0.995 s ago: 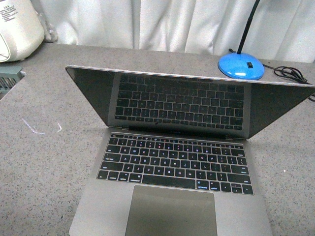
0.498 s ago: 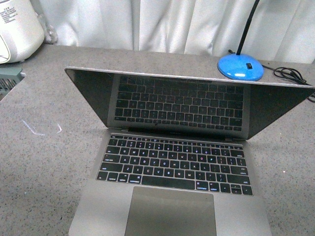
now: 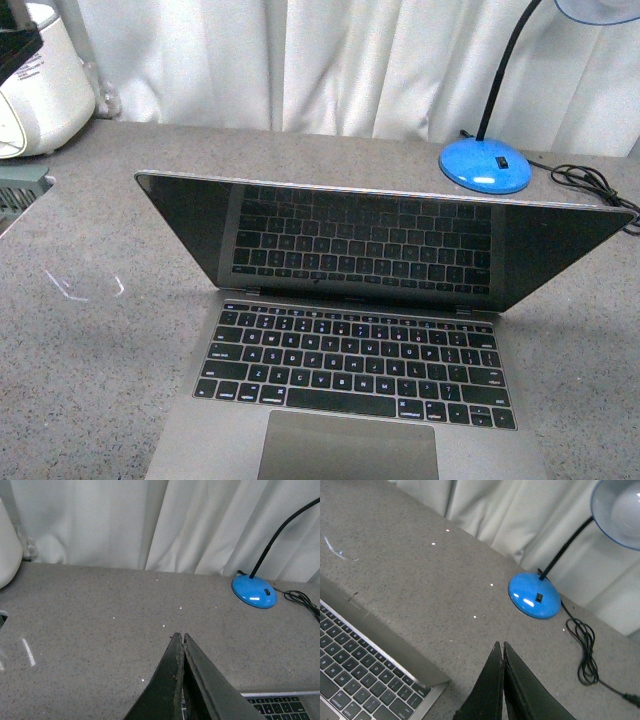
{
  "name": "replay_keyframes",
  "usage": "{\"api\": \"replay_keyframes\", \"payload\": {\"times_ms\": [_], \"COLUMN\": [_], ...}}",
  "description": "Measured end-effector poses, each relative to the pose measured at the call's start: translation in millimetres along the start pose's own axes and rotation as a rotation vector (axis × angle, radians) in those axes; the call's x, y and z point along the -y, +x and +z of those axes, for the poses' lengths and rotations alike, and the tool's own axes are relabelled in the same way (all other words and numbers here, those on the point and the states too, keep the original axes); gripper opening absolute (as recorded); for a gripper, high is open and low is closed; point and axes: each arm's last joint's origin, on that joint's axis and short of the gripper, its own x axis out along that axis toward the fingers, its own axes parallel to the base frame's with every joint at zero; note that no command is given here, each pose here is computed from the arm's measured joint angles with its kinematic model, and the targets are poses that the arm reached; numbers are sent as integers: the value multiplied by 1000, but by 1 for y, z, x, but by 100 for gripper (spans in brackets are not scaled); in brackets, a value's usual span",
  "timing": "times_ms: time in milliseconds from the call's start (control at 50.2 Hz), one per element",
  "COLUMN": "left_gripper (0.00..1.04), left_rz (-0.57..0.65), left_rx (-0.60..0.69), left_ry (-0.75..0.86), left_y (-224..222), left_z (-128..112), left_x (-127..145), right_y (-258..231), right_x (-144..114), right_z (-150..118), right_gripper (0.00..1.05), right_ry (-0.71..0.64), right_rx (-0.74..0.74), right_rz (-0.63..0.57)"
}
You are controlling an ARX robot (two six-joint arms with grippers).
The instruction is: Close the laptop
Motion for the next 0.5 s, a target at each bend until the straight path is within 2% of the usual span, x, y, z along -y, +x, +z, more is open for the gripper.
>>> {"api": "replay_keyframes", "payload": {"times_ms": [219, 498], "left_gripper": [4, 4], "left_rz": [-43, -94], "left_rx": [-72, -189], "left_ry": [92, 246], "left_y": [30, 67], "left_z": [5, -5], "left_x": [1, 3], "right_y": [34, 69], "right_x": [-2, -16], "right_z": [13, 13], "right_gripper": [1, 1], "right_ry": [-88, -141], "right_rx": [-5, -32], "right_rz": [84, 180]}}
